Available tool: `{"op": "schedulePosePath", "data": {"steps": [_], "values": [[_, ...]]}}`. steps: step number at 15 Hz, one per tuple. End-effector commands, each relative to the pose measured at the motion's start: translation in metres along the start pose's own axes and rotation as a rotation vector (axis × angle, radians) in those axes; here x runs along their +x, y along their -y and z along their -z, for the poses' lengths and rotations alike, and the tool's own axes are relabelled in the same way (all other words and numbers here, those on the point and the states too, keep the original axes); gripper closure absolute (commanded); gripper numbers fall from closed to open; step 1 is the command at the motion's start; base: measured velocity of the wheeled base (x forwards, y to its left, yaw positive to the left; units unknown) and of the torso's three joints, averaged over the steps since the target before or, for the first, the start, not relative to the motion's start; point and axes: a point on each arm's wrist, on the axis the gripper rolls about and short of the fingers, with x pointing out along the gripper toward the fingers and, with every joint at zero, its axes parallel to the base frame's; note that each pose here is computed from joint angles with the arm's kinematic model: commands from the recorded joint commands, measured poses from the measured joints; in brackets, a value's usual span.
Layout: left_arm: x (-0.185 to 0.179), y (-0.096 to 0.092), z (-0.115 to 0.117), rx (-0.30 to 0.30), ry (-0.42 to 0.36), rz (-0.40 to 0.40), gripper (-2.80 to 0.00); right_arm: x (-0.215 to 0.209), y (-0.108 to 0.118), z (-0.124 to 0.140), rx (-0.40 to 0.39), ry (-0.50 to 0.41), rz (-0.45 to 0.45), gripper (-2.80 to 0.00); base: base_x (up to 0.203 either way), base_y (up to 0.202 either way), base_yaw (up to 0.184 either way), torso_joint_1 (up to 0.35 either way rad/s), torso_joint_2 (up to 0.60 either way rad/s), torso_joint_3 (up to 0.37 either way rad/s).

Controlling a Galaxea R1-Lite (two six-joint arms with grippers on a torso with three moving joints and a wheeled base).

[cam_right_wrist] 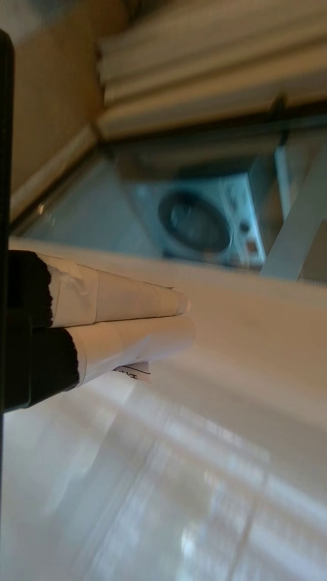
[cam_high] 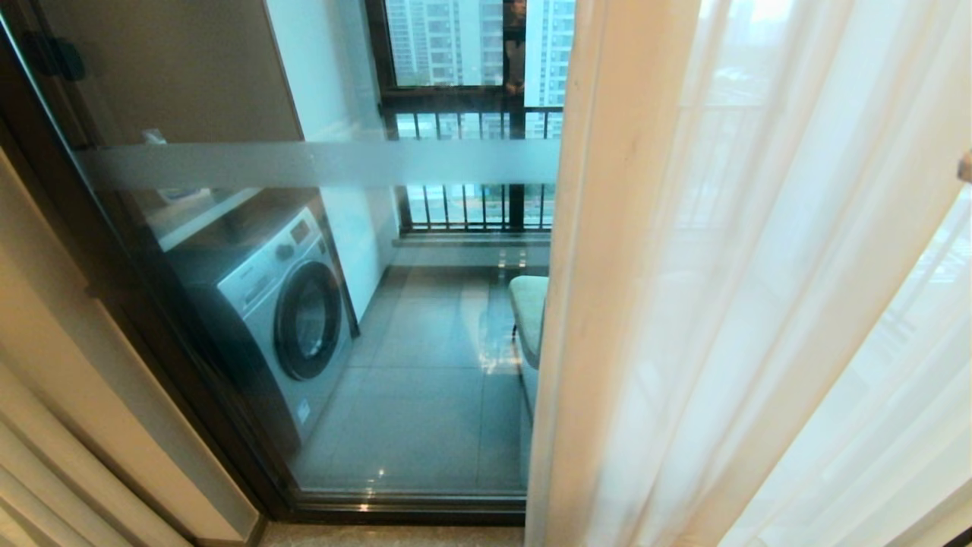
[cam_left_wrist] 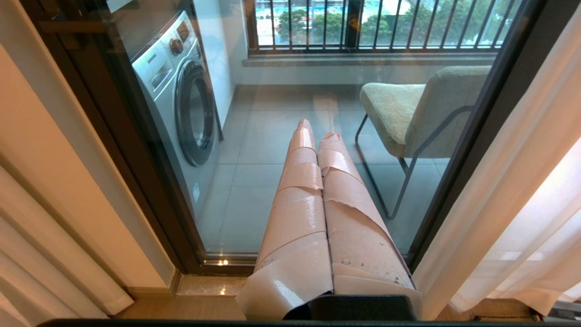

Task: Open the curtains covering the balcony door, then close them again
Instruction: Pull the inner curtains open on both sides

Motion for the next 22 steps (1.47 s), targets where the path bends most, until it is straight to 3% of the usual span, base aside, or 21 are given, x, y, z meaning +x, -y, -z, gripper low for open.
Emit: {"op": "schedulePosePath", "data": {"steps": [1, 2, 11, 22], "values": [[0.000, 0.000, 0.000, 0.000, -0.001, 0.000, 0.00, 0.044, 0.004, 0.003, 0.101, -0.021, -0.134, 0.00, 0.000, 0.000, 0.000, 0.000, 0.00, 0.000], [0.000, 0.000, 0.000, 0.000, 0.000, 0.000, 0.00, 0.050, 0.000, 0.004, 0.129, -0.023, -0.173, -2.80, 0.000, 0.000, 0.000, 0.000, 0.00, 0.000], [0.000, 0.000, 0.000, 0.000, 0.001, 0.000, 0.00, 0.131, 0.015, 0.044, 0.168, -0.092, -0.228, -2.80, 0.000, 0.000, 0.000, 0.000, 0.00, 0.000], [0.000, 0.000, 0.000, 0.000, 0.001, -0.002, 0.00, 0.217, 0.018, 0.062, 0.186, -0.084, -0.295, -2.80, 0.000, 0.000, 0.000, 0.000, 0.00, 0.000]]}}
